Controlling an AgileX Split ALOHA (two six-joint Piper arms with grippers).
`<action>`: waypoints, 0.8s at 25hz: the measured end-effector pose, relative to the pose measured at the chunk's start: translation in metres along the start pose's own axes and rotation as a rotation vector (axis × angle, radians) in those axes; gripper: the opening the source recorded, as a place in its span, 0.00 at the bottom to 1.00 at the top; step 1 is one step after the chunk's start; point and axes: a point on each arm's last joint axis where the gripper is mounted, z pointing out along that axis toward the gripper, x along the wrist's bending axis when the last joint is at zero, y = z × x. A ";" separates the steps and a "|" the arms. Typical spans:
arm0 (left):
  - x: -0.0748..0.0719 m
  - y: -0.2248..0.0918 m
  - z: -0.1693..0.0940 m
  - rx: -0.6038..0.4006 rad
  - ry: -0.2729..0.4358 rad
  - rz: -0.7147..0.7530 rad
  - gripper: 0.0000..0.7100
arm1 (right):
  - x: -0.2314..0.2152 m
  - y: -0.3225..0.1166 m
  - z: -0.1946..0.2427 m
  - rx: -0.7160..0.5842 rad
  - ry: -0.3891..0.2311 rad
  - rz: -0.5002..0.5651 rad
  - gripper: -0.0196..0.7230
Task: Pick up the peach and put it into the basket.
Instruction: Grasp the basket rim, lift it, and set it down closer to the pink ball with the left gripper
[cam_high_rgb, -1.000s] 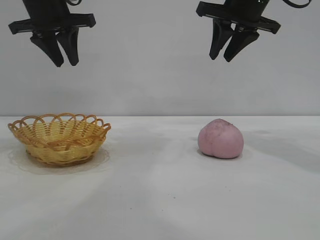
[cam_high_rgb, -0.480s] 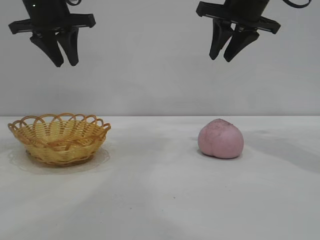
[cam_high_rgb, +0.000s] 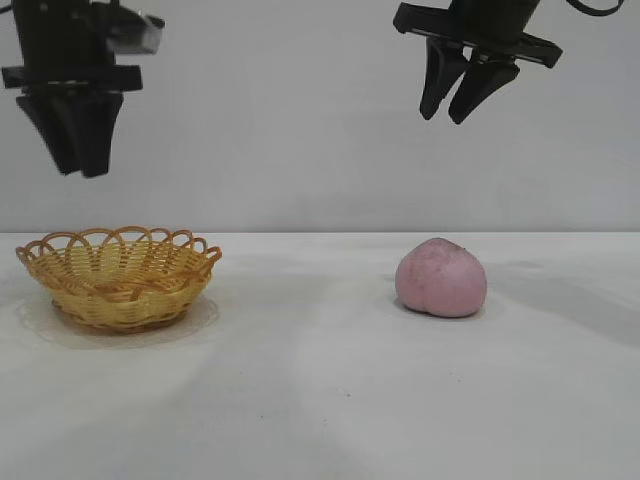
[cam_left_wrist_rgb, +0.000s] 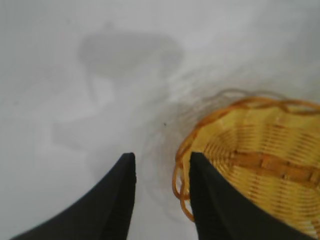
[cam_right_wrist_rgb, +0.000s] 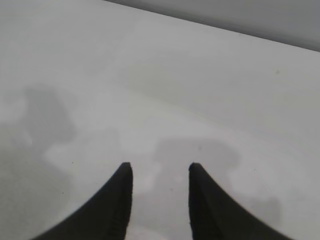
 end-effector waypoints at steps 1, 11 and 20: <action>0.000 0.000 0.002 0.002 -0.004 0.001 0.32 | 0.000 0.000 0.000 0.000 0.000 0.000 0.31; 0.001 0.003 0.024 0.010 -0.018 -0.006 0.32 | 0.000 0.000 0.000 0.000 0.000 0.000 0.31; -0.005 0.007 0.041 0.005 -0.091 -0.080 0.10 | 0.000 0.000 0.000 0.000 0.000 -0.008 0.31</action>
